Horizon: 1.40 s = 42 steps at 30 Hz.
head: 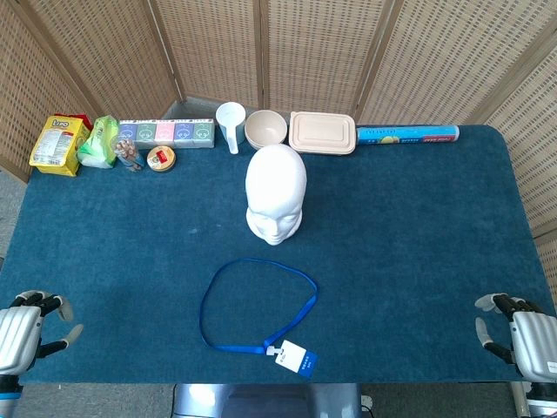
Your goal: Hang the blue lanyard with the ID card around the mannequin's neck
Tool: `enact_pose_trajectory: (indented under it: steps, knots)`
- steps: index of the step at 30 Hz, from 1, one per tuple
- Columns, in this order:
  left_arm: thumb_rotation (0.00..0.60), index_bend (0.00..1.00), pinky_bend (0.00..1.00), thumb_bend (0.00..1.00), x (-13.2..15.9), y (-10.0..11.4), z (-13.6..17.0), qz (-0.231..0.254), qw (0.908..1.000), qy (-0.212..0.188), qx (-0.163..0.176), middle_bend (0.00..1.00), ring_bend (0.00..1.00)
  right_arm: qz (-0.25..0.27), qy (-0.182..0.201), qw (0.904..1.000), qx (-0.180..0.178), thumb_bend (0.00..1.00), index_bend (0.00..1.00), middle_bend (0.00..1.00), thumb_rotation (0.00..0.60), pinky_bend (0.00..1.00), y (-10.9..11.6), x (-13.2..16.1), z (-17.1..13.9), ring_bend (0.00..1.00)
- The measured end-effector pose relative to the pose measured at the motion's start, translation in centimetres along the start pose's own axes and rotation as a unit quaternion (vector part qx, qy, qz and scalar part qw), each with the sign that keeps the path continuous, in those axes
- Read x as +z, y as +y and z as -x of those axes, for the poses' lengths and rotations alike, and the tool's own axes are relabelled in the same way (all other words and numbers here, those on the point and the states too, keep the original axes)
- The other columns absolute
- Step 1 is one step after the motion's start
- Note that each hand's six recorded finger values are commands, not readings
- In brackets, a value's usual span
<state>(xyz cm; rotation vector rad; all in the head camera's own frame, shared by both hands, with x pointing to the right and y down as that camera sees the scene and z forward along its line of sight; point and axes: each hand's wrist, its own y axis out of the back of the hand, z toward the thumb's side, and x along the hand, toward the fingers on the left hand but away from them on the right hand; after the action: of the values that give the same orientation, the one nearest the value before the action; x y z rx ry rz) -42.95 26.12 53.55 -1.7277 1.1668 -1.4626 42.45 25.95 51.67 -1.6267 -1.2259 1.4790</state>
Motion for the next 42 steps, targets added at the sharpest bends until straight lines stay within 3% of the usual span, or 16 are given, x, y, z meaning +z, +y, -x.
enact_pose_trajectory:
  steps: [6,19,26,32,37,42]
  knots:
    - [0.599,0.61,0.28,0.22,-0.1,-0.4,-0.2,0.001,1.0000,0.001,-0.010,0.59,0.42,0.000,-0.003,1.0000,0.002,0.46,0.42,0.46,0.559,0.39,-0.2,0.0,-0.1,0.45]
    - [0.600,0.61,0.28,0.21,0.1,0.4,-0.5,0.002,1.0000,-0.005,0.002,0.59,0.42,0.006,0.016,0.9998,-0.004,0.46,0.42,0.47,0.557,0.39,-0.2,1.0,1.1,0.46]
    - [0.600,0.61,0.28,0.22,0.3,0.3,-1.5,0.000,0.9999,-0.007,-0.007,0.59,0.42,0.028,0.046,0.9981,-0.029,0.46,0.42,0.49,0.556,0.44,-0.3,2.6,3.1,0.49]
    - [0.600,0.61,0.28,0.22,0.7,-0.1,-2.7,-0.007,0.9998,-0.009,-0.015,0.59,0.42,0.058,0.079,0.9938,-0.053,0.46,0.42,0.54,0.557,0.59,-1.1,5.1,5.7,0.60]
    - [0.598,0.61,0.28,0.22,1.1,-0.4,-3.8,-0.014,0.9996,-0.011,-0.023,0.59,0.42,0.071,0.090,0.9918,-0.058,0.46,0.45,0.63,0.557,0.84,-2.6,7.1,7.6,0.77]
    - [0.598,0.61,0.28,0.22,1.2,-0.5,-4.8,-0.019,0.9995,-0.009,-0.025,0.59,0.42,0.072,0.090,0.9909,-0.069,0.45,0.46,0.70,0.554,0.94,-4.1,8.7,9.0,0.87]
